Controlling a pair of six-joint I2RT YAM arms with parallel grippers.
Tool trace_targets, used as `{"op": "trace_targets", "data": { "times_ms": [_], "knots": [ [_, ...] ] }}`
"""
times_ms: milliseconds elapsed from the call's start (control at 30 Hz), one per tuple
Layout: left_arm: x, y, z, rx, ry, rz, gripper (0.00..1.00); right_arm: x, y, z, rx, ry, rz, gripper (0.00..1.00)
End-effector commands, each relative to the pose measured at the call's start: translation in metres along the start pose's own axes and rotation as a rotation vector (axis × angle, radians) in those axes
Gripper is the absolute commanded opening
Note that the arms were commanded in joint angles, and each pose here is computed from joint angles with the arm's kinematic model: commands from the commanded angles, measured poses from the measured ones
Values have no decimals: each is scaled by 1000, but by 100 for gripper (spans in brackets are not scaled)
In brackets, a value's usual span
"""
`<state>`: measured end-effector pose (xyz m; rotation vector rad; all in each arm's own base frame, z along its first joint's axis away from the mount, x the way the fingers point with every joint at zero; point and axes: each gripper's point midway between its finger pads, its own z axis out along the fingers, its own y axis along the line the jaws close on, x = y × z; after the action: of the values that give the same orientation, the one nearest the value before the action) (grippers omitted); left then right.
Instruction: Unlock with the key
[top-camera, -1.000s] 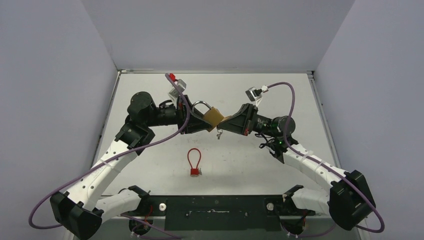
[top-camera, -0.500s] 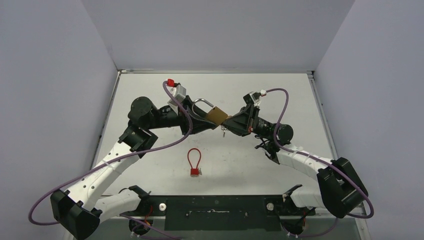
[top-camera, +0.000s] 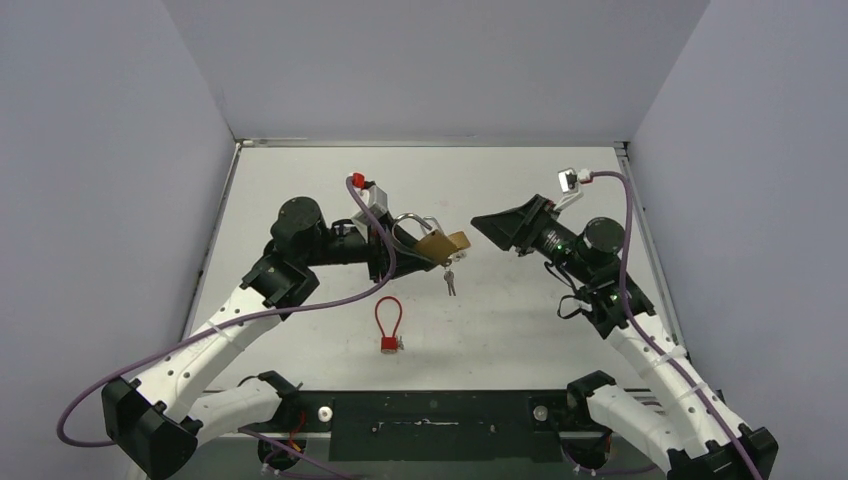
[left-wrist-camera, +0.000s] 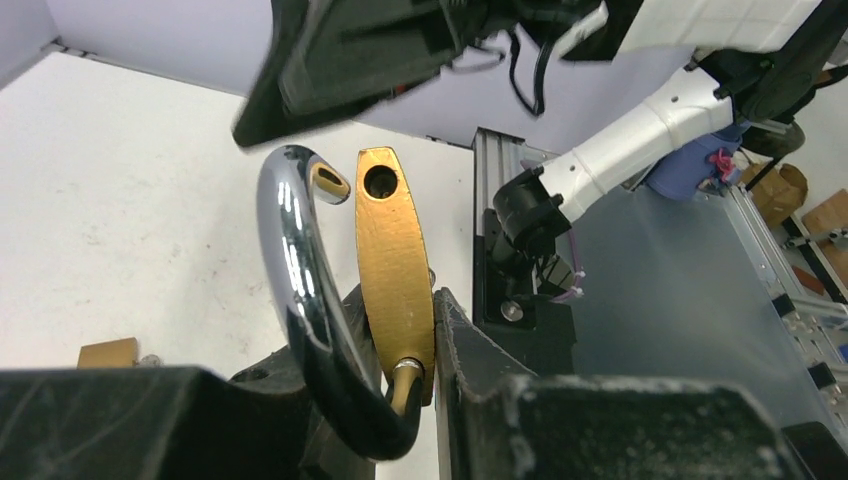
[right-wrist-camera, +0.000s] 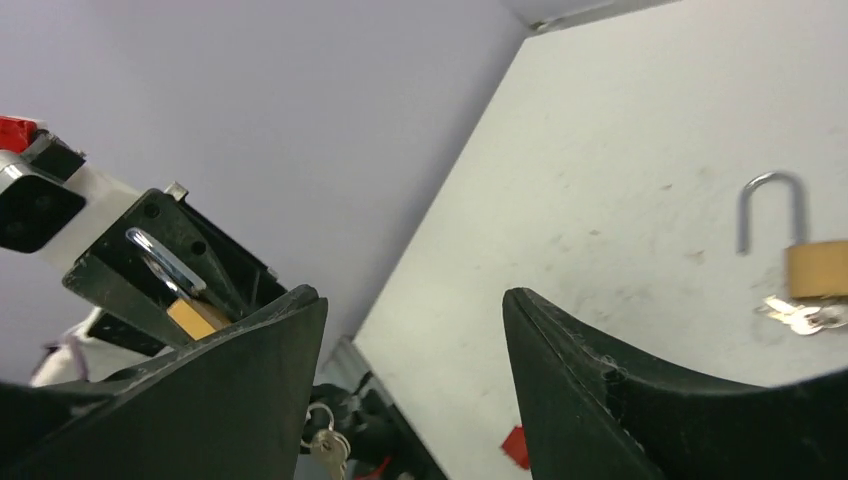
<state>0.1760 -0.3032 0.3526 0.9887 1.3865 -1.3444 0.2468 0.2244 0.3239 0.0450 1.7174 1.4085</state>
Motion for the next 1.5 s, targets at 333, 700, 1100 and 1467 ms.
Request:
{"op": "trace_targets", "data": {
  "times_ms": [333,700,1100,1467],
  "knots": [
    [-1,-39,-5,225,63,68,0,20,96,37,-254,249,-643,77],
    [11,-37,-9,216,117,50,0,49,115,30,-404,340,-644,46],
    [20,-32,-12,175,165,28,0,83,111,32,-451,506,-649,51],
    [37,-9,-13,55,236,-5,0,72,110,37,-363,448,-652,18]
  ]
}}
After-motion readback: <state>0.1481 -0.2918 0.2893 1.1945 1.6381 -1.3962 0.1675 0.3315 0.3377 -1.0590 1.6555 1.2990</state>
